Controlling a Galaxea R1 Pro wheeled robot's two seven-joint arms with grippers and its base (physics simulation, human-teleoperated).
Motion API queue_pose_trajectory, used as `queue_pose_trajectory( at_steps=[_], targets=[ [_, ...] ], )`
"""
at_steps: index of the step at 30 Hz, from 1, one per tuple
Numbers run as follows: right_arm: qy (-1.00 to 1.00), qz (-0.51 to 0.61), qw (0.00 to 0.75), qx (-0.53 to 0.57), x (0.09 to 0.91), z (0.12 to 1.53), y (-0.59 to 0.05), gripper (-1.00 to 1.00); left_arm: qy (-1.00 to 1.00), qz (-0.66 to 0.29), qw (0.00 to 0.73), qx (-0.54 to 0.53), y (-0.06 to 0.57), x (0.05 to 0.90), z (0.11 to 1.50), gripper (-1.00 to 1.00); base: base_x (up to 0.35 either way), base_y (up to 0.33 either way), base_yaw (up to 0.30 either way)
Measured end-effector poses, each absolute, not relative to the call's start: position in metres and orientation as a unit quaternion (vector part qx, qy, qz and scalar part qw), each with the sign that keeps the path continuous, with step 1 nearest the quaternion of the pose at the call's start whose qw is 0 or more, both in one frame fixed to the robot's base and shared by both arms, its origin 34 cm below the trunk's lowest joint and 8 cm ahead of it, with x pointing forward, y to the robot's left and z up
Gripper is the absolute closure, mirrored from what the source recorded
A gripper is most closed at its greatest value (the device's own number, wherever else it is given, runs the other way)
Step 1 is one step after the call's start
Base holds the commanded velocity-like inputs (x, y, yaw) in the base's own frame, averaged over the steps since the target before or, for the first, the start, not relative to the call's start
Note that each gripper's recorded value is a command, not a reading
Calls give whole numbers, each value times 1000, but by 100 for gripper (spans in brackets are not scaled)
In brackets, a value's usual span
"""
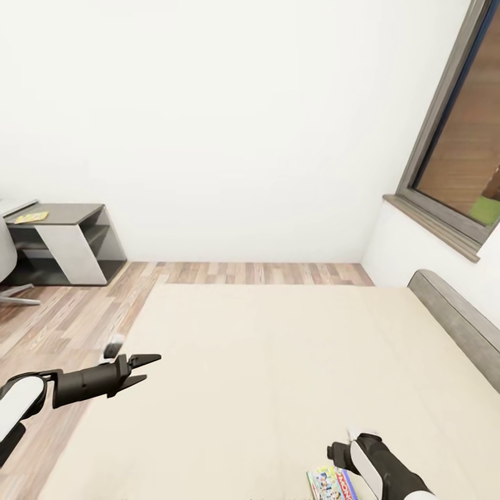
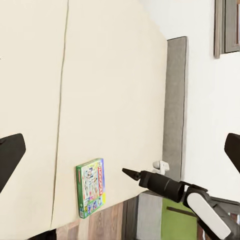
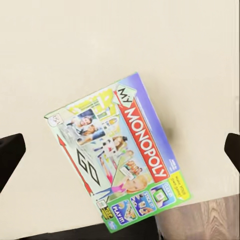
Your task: Put all the toys in the child's room - the three board games (two on the bed and one on the table), the two jigsaw puzzles on the table, and the tennis ball on the table - inside the toy box on the table in the child's room.
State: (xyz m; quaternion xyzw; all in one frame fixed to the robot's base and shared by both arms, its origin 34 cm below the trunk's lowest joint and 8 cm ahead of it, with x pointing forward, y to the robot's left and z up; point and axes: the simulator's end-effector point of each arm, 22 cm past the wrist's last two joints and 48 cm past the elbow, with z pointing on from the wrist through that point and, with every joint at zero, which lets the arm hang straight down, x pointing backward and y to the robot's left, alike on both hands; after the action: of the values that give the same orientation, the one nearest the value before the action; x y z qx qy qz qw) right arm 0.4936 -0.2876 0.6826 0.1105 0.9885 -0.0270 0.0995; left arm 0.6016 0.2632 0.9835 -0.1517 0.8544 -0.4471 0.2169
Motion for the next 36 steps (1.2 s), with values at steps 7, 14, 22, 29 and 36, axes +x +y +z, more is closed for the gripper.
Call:
queue_pose_trajectory(
  at_steps=[7,14,22,29,36],
  targets=[
    [988,-23,103,112,491,677,-299,-100,856,-446,212,-154,263,601,978,-100,0,0,0],
    [985,26,133,110,504,676,-285,-100,857,-446,205,-156,262,600,972,-100,0,0,0],
    [983,30,142,111,503,670,-286,-100,858,-445,199,-159,261,600,965,-100,0,0,0],
    [984,28,133,112,495,663,-287,-100,859,-444,195,-161,261,599,959,-100,0,0,0],
    [984,28,136,111,494,660,-287,-100,860,-444,191,-165,263,599,955,-100,0,0,0]
  ],
)
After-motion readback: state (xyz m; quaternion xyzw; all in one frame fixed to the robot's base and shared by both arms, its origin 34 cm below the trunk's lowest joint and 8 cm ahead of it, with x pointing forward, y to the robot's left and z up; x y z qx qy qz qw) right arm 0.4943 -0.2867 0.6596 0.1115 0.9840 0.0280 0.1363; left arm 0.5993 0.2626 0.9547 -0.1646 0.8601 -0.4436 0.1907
